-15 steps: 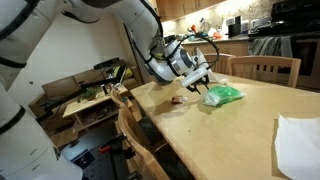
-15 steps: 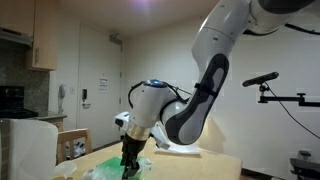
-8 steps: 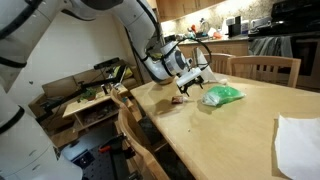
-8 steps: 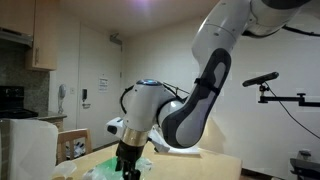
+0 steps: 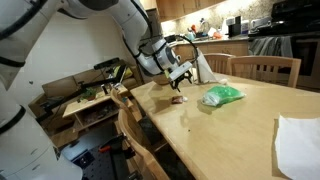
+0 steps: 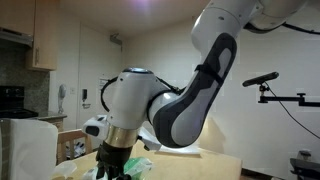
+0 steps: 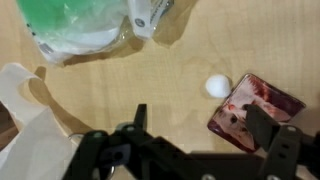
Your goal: Move the pack of marshmallows slightly to the right and put the one that's near the wallet in it
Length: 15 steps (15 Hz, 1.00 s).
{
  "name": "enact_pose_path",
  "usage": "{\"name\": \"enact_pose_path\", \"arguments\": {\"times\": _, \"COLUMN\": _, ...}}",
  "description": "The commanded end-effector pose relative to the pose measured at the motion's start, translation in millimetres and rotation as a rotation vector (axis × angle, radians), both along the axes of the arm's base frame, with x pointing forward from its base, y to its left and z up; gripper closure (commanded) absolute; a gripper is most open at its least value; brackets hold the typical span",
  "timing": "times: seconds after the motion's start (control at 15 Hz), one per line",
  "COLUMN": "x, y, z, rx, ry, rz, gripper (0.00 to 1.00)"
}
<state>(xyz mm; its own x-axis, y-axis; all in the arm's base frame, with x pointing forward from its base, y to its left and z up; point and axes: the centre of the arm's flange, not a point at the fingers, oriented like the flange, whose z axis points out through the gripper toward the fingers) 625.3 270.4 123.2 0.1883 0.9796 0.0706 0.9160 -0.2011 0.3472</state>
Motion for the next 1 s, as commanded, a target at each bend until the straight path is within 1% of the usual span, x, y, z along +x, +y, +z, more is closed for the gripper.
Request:
{"name": "enact_pose_path", "arguments": {"times": 0.0, "x": 16.8, "y": -8.6, "z": 3.9, "rx": 0.071, "ry": 0.026, "rz": 0.102, "gripper": 0.00}}
{"name": "enact_pose_path", "arguments": {"times": 0.07, "x": 16.4, "y": -12.1, "z": 3.4, "rx": 0.101, "ry": 0.030, "rz": 0.119, "gripper": 0.00}}
{"name": "enact_pose_path", "arguments": {"times": 0.13, "x": 3.3, "y": -1.2, "z": 3.2, "rx": 0.051, "ry": 0.019, "rz": 0.080, "gripper": 0.00}}
{"name": "enact_pose_path", "arguments": {"times": 0.27, "x": 7.0, "y": -9.9, "z": 1.2, "rx": 0.075, "ry": 0.025, "rz": 0.098, "gripper": 0.00}}
{"name": "enact_pose_path", "arguments": {"times": 0.4, "x": 8.3, "y": -14.1, "z": -0.8, "rx": 0.081, "ry": 0.027, "rz": 0.093, "gripper": 0.00}}
{"name": "enact_pose_path", "arguments": {"times": 0.53, "x": 12.9, "y": -12.7, "z": -5.7, "rx": 0.091, "ry": 0.048, "rz": 0.111, "gripper": 0.00}}
{"name": "enact_pose_path", "arguments": {"times": 0.93, "x": 31.8, "y": -3.1, "z": -36.1, "rx": 0.120, "ry": 0.134, "rz": 0.176, "gripper": 0.00}}
